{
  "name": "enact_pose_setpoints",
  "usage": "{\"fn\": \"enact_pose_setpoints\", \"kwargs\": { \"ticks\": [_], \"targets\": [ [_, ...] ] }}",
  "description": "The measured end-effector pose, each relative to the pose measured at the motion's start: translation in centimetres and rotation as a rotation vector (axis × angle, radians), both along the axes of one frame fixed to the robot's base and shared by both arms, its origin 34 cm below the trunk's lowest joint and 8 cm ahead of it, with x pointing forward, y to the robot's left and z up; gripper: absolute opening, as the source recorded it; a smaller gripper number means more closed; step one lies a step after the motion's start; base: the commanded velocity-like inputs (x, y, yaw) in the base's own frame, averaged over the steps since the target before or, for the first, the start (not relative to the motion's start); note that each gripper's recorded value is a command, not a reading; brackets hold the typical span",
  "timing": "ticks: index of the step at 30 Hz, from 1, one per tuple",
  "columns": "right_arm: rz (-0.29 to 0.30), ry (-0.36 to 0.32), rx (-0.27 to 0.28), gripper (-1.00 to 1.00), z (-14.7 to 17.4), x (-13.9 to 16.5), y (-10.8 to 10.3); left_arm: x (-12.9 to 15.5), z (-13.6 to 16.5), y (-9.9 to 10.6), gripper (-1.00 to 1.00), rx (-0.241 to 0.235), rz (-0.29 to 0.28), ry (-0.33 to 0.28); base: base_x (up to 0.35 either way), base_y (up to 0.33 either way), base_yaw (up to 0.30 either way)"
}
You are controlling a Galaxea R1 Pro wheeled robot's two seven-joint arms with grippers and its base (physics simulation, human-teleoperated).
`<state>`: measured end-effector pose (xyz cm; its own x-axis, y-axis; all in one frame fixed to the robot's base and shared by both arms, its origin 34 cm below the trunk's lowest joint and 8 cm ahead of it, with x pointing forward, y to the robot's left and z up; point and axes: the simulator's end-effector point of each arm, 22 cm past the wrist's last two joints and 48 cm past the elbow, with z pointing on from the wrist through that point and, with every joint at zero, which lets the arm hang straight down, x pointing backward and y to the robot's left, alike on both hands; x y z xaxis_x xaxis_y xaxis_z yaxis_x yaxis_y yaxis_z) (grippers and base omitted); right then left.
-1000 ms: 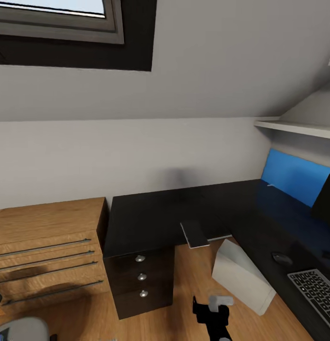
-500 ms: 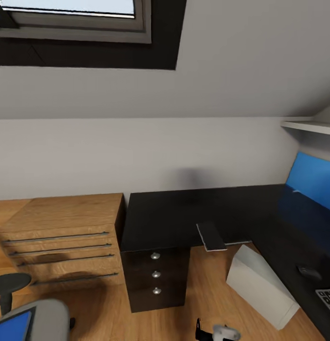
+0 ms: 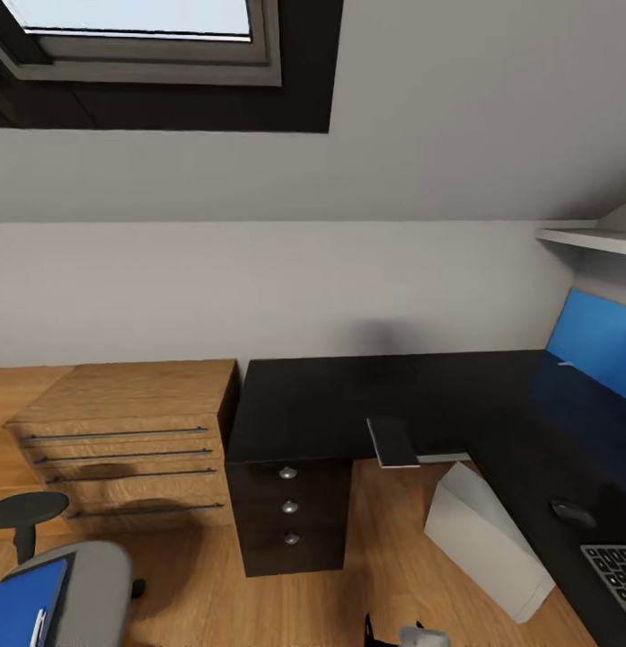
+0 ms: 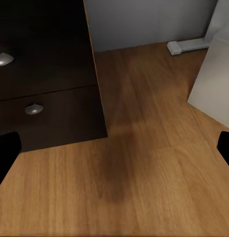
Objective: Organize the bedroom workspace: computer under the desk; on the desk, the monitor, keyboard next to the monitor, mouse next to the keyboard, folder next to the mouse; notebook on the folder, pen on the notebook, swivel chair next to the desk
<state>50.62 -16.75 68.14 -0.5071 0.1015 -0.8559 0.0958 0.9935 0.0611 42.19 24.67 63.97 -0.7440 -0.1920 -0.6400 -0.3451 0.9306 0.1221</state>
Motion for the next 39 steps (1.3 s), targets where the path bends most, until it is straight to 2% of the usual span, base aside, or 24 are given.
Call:
{"fn": "enact_pose_setpoints", "kwargs": {
  "ticks": [8, 20, 35, 39],
  "targets": [
    [0.003, -0.002, 0.007, 1.0, 0.05, 0.04, 0.23, 0.0, 0.01, 0.12, 1.0, 0.003, 0.0, 0.0, -0.001, -0.002, 0.038],
    [0.007, -0.001, 0.005, 1.0, 0.02, 0.01, 0.27, 0.0, 0.01, 0.14, 1.0, 0.003, 0.001, 0.0, -0.019, 0.0, 0.251],
    [0.007, 0.0, 0.006, 1.0, -0.03, -0.01, 0.37, 0.04, -0.01, 0.13, 1.0, 0.003, 0.0, 0.0, -0.294, 0.0, 0.275],
    [0.006, 0.0, 0.006, 1.0, 0.0, -0.01, 0.35, 0.0, 0.02, 0.16, 1.0, 0.004, 0.001, 0.0, -0.102, 0.0, 0.275]
  ]
}}
